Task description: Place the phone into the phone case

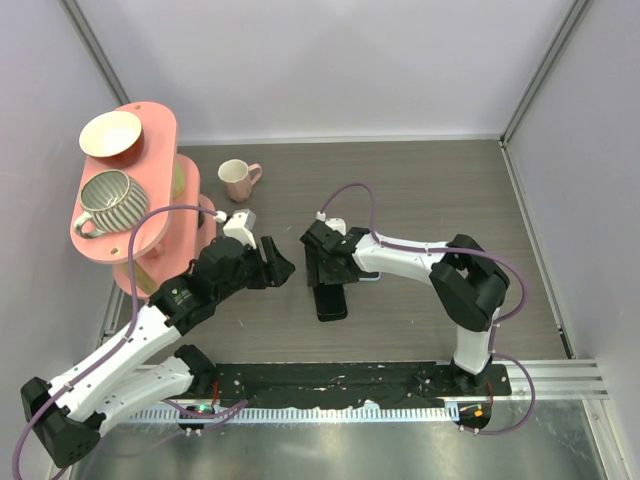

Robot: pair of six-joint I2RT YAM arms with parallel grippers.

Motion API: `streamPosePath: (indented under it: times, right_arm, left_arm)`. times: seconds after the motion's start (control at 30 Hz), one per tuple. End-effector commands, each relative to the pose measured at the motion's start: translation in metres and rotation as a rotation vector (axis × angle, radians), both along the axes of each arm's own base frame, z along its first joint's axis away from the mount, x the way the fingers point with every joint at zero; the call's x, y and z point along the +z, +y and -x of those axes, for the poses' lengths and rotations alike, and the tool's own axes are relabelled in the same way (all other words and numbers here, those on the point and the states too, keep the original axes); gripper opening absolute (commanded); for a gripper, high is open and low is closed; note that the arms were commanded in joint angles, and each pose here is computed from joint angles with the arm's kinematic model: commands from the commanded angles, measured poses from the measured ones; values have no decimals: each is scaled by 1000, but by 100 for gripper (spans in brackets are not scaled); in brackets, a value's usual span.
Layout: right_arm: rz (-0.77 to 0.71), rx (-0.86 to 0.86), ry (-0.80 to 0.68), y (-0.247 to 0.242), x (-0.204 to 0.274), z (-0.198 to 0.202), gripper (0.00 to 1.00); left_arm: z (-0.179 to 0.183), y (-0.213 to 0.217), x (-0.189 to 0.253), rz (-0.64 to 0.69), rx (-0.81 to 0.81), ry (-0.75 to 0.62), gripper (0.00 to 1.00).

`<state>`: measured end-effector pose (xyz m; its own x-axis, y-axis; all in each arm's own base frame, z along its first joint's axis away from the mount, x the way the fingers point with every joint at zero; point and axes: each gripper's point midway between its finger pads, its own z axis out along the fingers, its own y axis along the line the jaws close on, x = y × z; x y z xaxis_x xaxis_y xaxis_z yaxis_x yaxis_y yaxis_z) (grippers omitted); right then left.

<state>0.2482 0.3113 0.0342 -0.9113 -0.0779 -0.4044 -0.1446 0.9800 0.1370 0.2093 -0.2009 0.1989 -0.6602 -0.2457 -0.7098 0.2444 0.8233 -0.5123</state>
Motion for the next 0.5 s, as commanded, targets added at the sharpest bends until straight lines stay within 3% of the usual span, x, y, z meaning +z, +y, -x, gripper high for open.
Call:
streamPosePath:
  times: [0.0,0.47]
  right_arm:
    - [-20,20,-47,15,12,-6,58]
    - [-9,21,-70,15,20,-3,75]
  left_arm:
    - [-7,-1,13,18,6,-57,64]
    - [-6,-1,14,17,3,-55,64]
